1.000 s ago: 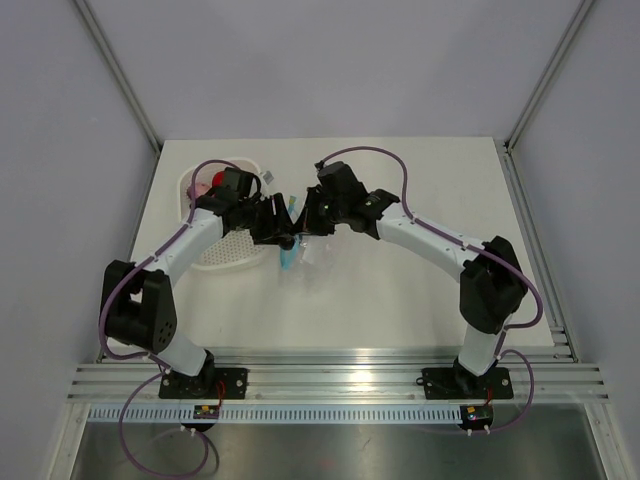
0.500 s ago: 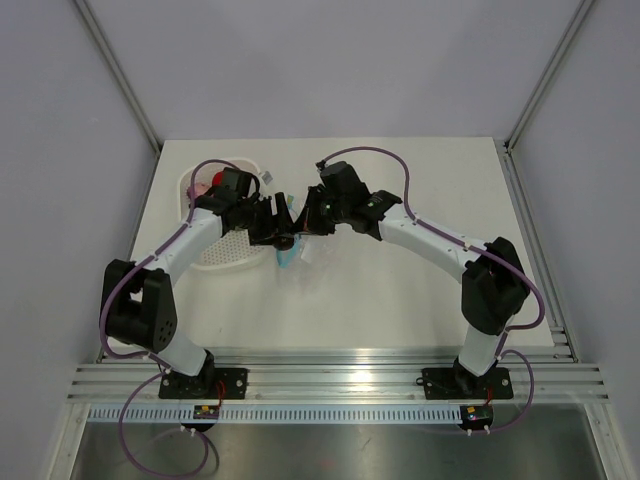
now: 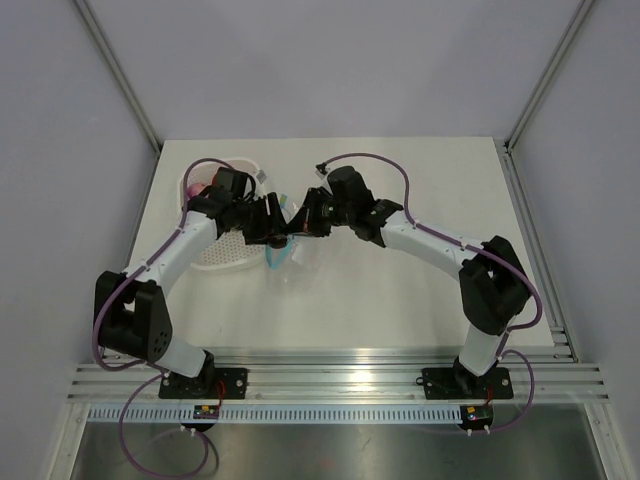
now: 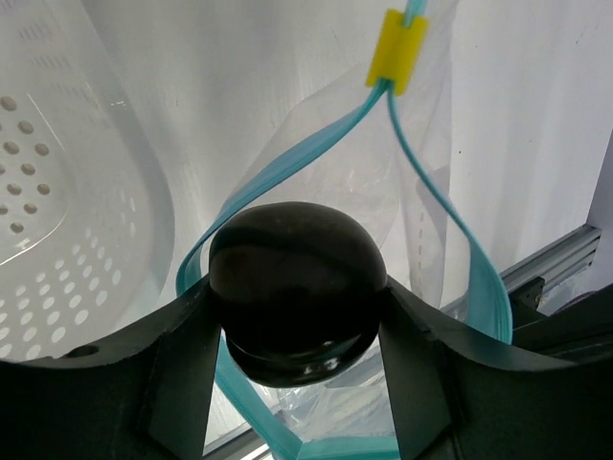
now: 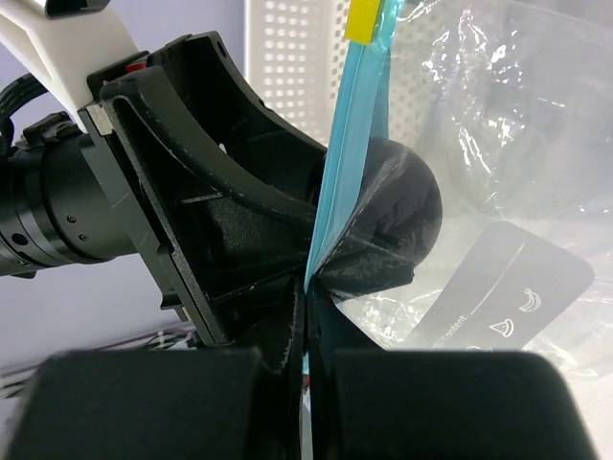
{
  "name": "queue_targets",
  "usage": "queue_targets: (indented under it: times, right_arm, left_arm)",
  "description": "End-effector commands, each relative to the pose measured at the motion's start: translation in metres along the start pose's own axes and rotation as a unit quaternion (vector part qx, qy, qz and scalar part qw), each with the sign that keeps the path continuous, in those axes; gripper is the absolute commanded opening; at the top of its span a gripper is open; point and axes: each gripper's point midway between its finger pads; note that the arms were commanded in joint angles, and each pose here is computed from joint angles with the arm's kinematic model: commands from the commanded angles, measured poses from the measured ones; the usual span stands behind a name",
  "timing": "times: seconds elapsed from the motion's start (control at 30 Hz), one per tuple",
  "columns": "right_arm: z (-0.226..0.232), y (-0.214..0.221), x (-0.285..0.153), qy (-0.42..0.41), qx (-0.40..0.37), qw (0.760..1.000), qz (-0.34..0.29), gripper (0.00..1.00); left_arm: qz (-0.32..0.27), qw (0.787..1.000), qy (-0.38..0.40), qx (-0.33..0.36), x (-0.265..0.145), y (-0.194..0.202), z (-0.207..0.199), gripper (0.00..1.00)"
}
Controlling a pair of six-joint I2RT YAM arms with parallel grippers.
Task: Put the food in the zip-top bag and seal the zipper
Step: Place the fake fruit in the zipper food storage bag.
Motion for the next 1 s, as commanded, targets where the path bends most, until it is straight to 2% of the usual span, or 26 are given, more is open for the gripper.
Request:
queue_targets:
  times: [0.0,0.13,0.17,0.27,0.63,0.77,0.97]
  right_arm:
    - [0.044,0.009,0.005,-0.118,-0.006,0.993,0.016,0.0]
    - [0.059,0.004,0.003,-0.17,-0.019,0.985,0.009,0.0]
    - [0.061,0.003,0.003,-0.177,-0.019,0.984,0.009,0.0]
    - [0.069,0.002,0.002,-0.204,-0.03,0.978,0.008,0.0]
    - [0.078,0.001,0.011,-0.277,-0.013,0.96,0.017,0.0]
    - [0.073,0.003,0.017,-0.283,0.004,0.959,0.022,0.0]
    - [0.066,0.003,0.02,-0.279,0.01,0.96,0.022,0.0]
  left_arm:
    - [-0.056,0.992,0.103,0.051,-0.039,-0.021,-0.07,0.59]
    - [-0.066,0.992,0.088,0.057,-0.053,-0.02,-0.069,0.63]
    - [-0.069,0.992,0.084,0.06,-0.056,-0.02,-0.068,0.7]
    - [-0.076,0.992,0.074,0.067,-0.065,-0.02,-0.067,0.79]
    - [-0.118,0.988,0.037,0.094,-0.102,-0.029,-0.07,0.81]
    - [-0.133,0.986,0.029,0.101,-0.113,-0.032,-0.071,0.72]
    - [-0.149,0.981,0.041,0.114,-0.131,-0.035,-0.083,0.74]
Point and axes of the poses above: each gripper's point midway between its finger pads, its own x axis out along the fingers, its own z axis along the line the jaws close on, y = z × x, and after that the axes turned 3 degrees about -x, right-handed
